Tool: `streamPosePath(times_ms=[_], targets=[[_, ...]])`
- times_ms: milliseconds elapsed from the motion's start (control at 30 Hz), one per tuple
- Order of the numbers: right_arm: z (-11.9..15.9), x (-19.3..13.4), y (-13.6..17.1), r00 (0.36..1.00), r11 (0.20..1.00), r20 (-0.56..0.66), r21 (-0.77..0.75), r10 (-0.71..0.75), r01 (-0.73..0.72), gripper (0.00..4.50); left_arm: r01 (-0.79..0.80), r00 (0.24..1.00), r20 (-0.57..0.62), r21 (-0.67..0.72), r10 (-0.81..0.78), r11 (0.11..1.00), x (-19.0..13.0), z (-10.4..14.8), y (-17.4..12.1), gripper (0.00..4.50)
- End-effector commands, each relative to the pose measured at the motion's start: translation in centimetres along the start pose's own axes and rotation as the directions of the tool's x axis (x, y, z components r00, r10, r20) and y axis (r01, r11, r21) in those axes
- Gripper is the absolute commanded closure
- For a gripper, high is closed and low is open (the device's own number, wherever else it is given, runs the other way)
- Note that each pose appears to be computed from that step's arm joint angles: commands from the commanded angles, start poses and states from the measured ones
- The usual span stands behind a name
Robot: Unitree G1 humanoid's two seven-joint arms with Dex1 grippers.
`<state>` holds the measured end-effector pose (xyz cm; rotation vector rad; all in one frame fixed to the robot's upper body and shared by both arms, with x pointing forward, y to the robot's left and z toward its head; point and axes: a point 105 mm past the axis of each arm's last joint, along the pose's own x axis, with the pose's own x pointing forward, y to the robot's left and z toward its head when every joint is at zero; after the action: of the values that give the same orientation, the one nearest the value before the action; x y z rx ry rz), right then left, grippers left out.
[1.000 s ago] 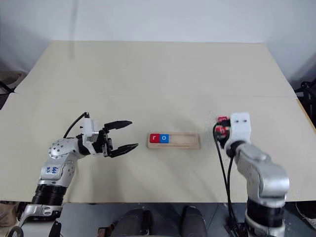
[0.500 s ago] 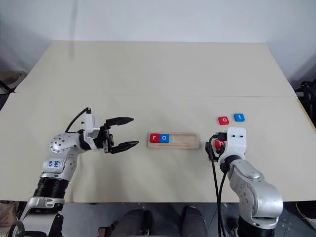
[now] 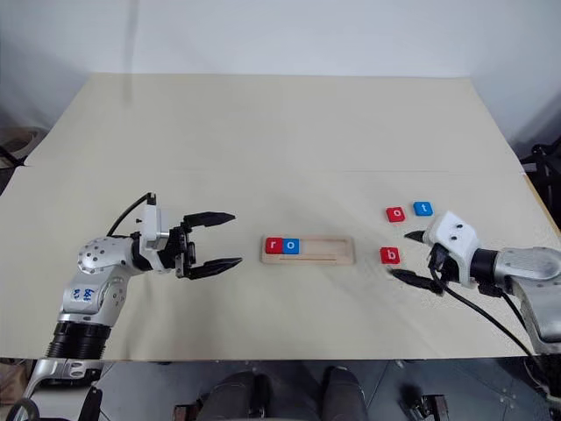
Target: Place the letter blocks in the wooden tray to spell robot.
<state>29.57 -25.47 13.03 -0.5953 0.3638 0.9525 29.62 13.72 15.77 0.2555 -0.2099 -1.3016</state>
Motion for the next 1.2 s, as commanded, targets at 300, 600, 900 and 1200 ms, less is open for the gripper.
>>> streamPosePath(times_ms=[300,600,900,1200], targets=[[-0.9,1.6,-2.8,0.994,0.991,-0.027,-0.084,0.107,-0.108,0.19,0.043,0.999,0.0,0.009,-0.043,0.999,0.1,0.6,-1.2,0.0],[-0.9,2.0,-2.1,0.986,0.984,-0.028,-0.068,0.164,-0.165,2.91,0.039,0.999,-0.008,0.014,-0.039,0.999,-0.1,0.6,-1.2,0.0],[6.3,4.0,-0.7,0.955,0.953,0.099,-0.153,0.279,-0.263,3.03,0.02,1.0,-0.008,0.011,-0.02,1.0,-0.2,0.4,-1.2,0.0],[10.3,9.2,0.6,0.944,0.932,0.09,-0.209,0.319,-0.295,3.03,0.002,1.0,-0.011,0.008,-0.001,1.0,-0.2,0.3,-1.3,0.0]])
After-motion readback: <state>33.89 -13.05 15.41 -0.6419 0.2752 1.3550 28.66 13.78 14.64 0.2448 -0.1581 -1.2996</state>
